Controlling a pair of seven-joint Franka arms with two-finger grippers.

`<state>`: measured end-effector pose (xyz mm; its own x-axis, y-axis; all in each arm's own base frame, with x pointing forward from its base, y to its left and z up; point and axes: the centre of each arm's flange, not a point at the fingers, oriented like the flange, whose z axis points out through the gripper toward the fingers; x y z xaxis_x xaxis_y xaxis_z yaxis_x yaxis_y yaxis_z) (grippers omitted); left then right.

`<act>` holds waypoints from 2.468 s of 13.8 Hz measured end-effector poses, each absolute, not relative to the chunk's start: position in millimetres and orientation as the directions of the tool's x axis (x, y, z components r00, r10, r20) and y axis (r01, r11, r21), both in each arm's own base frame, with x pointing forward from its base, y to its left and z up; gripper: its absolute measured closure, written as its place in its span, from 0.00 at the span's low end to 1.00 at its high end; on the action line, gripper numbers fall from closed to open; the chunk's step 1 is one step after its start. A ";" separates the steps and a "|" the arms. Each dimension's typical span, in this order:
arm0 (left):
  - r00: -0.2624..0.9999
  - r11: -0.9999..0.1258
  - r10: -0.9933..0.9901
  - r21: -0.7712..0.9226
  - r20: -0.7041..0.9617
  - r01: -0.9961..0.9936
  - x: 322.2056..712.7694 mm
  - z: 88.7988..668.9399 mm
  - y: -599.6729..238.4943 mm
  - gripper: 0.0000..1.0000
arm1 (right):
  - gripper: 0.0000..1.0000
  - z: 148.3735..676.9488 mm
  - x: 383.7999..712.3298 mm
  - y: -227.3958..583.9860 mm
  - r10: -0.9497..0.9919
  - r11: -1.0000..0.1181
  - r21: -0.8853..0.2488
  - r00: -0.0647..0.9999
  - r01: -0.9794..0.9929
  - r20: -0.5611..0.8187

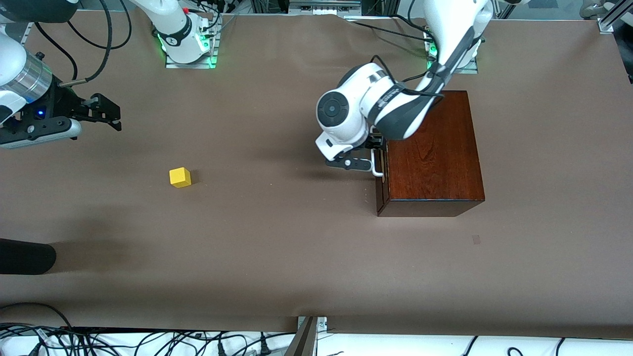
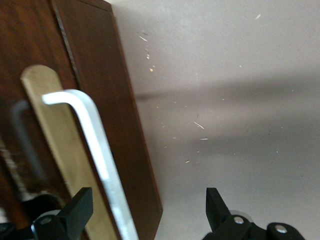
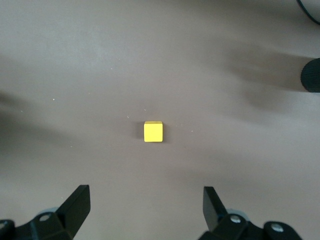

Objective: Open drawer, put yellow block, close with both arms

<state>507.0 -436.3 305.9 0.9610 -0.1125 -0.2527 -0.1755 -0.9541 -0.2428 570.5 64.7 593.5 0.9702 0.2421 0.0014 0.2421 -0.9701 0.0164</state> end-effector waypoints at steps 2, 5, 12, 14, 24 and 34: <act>0.961 -0.952 -0.113 -0.249 -0.252 -0.177 503.8 297.6 -441.2 0.00 | 0.00 593.5 570.5 64.7 0.242 -0.970 0.016 0.970 0.242 0.001; 0.964 -0.942 -0.120 -0.280 -0.235 -0.186 506.2 292.9 -438.5 0.00 | 0.00 593.5 570.5 64.7 0.242 -0.970 0.016 0.970 0.242 0.001; 0.968 -0.936 -0.105 -0.306 -0.228 -0.174 509.8 265.9 -436.8 0.00 | 0.00 593.4 570.6 64.1 0.241 -0.970 0.016 0.971 0.241 0.001; 0.974 -0.945 -0.108 -0.284 -0.198 -0.162 508.2 266.8 -445.9 0.00 | 0.00 593.4 570.6 64.1 0.241 -0.970 0.016 0.971 0.241 0.001; 0.990 -0.973 -0.132 -0.182 -0.058 -0.140 492.1 272.6 -498.6 0.00 | 0.00 593.1 570.9 62.3 0.238 -0.971 0.017 0.971 0.238 0.000; 0.992 -0.987 -0.114 -0.106 -0.051 -0.119 503.9 310.6 -514.0 0.00 | 0.00 586.6 574.2 62.5 0.237 -0.971 0.016 0.971 0.237 -0.008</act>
